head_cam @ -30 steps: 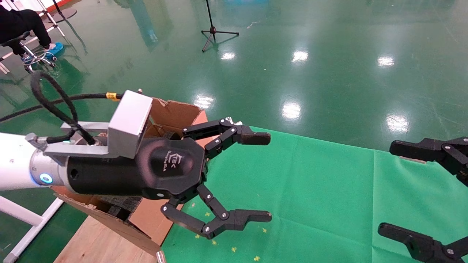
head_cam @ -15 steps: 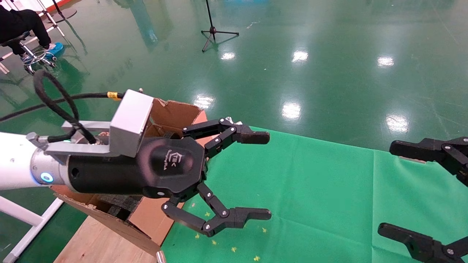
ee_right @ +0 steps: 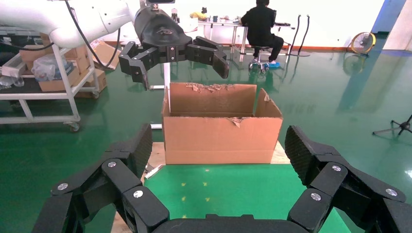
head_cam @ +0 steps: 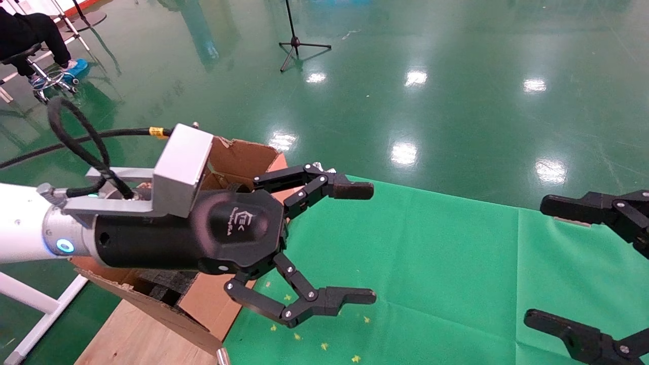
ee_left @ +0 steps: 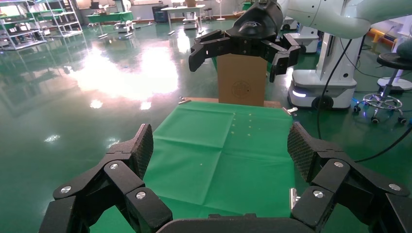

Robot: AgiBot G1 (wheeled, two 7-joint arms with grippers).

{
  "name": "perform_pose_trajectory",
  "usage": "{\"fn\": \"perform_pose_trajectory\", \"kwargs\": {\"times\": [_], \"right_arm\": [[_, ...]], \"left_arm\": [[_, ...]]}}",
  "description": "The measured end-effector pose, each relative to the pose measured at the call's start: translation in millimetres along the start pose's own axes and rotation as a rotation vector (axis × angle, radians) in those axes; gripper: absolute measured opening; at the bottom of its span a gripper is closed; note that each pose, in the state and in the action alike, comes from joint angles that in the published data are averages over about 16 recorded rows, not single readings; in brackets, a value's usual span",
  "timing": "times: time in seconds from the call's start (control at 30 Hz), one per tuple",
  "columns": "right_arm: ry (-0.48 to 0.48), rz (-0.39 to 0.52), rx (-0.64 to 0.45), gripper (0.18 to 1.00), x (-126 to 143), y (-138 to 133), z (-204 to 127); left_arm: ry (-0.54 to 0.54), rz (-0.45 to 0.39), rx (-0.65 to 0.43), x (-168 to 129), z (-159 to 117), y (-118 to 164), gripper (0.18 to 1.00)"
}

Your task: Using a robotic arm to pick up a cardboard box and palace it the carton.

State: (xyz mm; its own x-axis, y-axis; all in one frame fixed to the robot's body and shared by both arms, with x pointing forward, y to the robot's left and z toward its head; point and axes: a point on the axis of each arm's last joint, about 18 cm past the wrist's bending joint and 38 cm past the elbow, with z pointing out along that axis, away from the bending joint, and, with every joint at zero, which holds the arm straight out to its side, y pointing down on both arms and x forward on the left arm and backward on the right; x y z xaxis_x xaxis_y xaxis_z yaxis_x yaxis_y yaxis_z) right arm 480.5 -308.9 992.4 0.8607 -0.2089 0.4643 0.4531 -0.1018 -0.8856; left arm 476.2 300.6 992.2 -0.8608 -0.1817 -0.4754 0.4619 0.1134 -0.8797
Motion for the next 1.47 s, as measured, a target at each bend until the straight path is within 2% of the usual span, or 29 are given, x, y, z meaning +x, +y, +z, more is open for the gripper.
{"fn": "perform_pose_trajectory", "kwargs": {"times": [1.47], "right_arm": [[0.0,0.0,0.0,1.001,0.0,0.0,0.0]], "left_arm": [[-0.001,0.0,-0.001,-0.4,-0.1,0.2,1.0]]}}
